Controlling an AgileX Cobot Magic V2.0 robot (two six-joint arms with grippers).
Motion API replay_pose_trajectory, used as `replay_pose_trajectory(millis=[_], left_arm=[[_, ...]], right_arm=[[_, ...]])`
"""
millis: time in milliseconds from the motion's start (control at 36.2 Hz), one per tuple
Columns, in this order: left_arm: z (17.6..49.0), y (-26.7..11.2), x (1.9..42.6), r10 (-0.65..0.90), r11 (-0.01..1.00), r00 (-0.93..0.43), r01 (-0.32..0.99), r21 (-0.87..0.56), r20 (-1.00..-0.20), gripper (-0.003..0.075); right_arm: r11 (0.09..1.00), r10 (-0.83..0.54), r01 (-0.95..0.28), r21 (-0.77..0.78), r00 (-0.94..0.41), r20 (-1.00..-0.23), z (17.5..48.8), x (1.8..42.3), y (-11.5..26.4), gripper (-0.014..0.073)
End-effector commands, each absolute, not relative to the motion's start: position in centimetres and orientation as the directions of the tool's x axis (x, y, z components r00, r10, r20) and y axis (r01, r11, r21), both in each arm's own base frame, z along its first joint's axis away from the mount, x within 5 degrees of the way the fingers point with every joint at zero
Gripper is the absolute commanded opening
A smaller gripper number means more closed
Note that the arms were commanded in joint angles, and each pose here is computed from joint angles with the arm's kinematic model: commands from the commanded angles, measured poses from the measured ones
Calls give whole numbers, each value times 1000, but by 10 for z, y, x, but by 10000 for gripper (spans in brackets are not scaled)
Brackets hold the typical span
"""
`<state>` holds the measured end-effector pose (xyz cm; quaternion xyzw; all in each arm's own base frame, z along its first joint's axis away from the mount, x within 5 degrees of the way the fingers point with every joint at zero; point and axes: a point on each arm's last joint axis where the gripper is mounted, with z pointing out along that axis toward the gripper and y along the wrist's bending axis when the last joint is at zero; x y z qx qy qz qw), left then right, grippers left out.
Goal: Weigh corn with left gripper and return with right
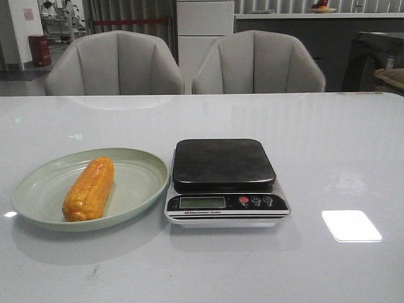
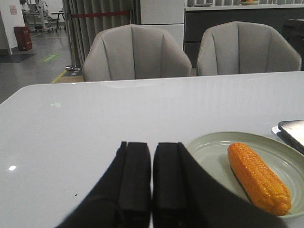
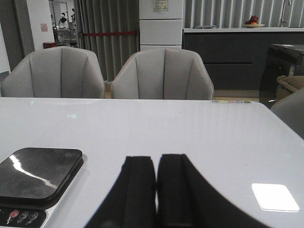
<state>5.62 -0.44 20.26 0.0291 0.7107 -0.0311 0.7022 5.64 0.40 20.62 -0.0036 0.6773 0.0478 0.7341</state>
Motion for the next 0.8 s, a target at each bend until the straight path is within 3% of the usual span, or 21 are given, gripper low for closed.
replay_pose_trajectory(millis=[0, 663, 774], left_arm=[[199, -5, 56, -13, 996, 48, 93, -8, -999, 133], [200, -5, 56, -13, 996, 50, 93, -8, -999, 133], [211, -6, 54, -28, 994, 170, 108, -10, -985, 133]], right_arm=[[995, 69, -81, 55, 172, -983, 211, 54, 4, 182], [995, 69, -81, 55, 172, -983, 211, 54, 4, 182], [995, 69, -81, 55, 172, -983, 211, 54, 4, 182]])
